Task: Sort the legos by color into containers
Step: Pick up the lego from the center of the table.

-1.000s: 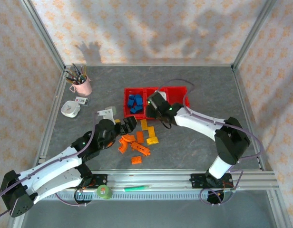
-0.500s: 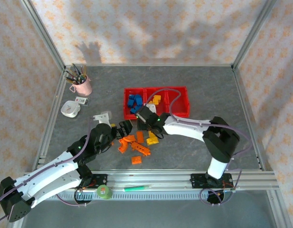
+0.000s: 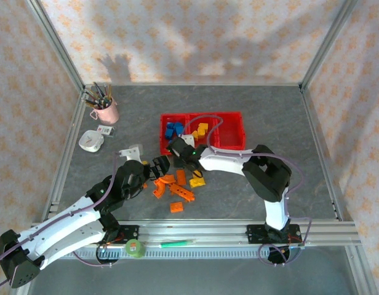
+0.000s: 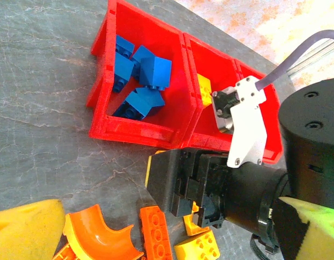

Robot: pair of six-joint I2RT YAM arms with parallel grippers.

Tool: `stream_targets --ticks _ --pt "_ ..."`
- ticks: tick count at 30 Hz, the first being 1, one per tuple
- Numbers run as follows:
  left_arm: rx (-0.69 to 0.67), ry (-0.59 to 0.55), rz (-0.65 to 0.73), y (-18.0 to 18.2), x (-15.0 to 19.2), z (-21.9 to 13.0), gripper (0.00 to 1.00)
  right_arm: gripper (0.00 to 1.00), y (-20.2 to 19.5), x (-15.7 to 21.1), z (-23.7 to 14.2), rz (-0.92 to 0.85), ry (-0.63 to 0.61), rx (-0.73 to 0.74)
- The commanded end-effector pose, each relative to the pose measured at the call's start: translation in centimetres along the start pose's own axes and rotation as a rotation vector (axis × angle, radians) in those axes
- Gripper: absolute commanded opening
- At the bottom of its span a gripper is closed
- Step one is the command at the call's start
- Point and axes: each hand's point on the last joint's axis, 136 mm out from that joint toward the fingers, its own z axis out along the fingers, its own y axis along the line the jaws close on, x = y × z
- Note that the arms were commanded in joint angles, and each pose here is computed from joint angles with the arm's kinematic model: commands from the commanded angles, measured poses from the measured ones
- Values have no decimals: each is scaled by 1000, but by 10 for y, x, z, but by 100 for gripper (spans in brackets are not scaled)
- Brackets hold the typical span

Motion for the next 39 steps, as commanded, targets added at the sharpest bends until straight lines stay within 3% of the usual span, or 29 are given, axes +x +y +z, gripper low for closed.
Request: stream_targets --ticks 1,19,27,39 --pt "-38 -20 -12 10 -3 -1 99 59 -1 -8 4 -6 -30 40" --pt "-27 -16 -17 8 -3 -1 99 34 -7 -2 16 -18 -20 86" --pt "-7 -14 -19 2 -6 -3 99 29 -9 0 -10 8 -22 19" --pt "44 17 -5 -19 -7 6 99 29 -28 -6 -69 82 -61 -91"
